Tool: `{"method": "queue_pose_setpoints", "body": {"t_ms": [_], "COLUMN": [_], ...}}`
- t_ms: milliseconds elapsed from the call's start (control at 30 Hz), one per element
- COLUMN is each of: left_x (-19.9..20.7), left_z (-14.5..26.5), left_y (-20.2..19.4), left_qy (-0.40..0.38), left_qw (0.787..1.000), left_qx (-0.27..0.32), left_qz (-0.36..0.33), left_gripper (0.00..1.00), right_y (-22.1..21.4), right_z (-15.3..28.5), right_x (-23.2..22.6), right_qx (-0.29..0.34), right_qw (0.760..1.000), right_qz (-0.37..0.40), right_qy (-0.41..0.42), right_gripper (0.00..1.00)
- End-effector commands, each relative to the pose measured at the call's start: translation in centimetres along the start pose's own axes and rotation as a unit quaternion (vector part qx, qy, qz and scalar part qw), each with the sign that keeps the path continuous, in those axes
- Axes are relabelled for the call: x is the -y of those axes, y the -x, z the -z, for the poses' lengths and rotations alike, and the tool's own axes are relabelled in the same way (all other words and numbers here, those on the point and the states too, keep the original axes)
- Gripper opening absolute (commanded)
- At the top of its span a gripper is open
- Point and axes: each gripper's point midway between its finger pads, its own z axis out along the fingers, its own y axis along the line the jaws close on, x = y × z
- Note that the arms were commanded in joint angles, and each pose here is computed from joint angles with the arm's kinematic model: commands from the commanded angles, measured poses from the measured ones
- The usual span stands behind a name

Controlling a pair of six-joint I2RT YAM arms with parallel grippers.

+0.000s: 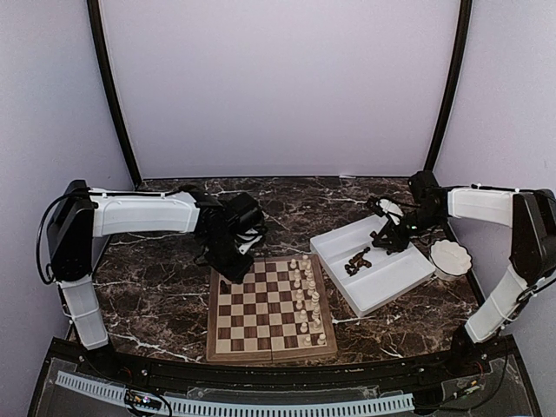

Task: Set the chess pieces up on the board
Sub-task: Place the pawn at g7.

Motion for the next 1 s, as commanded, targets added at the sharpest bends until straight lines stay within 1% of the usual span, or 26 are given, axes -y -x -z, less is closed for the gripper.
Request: {"method": "queue_pose_setpoints", "body": {"t_ms": [0,133,233,533,967], "left_x": [-0.5,-1.0,-1.3,-1.5,-1.4], "left_z": [0.5,0.4,0.4,0.1,-0.5], "left_y": [0.5,0.6,0.9,1.7,1.3], "left_qy": [0.008,0.013,0.014,0.0,-0.004], "left_qw": [1.0,1.0,0.999,0.999,0.999], "left_qx": [0.005,0.007,0.011,0.02,0.007], "left_qz": [0.013,0.021,0.028,0.042,0.044], "left_gripper": [0.06,0.07,0.09,0.1,0.12], "right_y": [0.1,0.0,0.0,-0.3,-0.4], "right_z": [0.2,0.1,0.1,-0.2,-0.2], "right_x": [-0.1,-0.1,-0.1,-0.1,-0.2], "right_qx": [0.005,0.004,0.003,-0.001,-0.002], "right_qw": [1.0,1.0,1.0,1.0,1.0], "right_qz": [0.0,0.0,0.0,-0.002,-0.002], "right_qy": [-0.001,0.0,0.0,0.003,0.004], "right_gripper": [0.1,0.1,0.1,0.11,0.11]}}
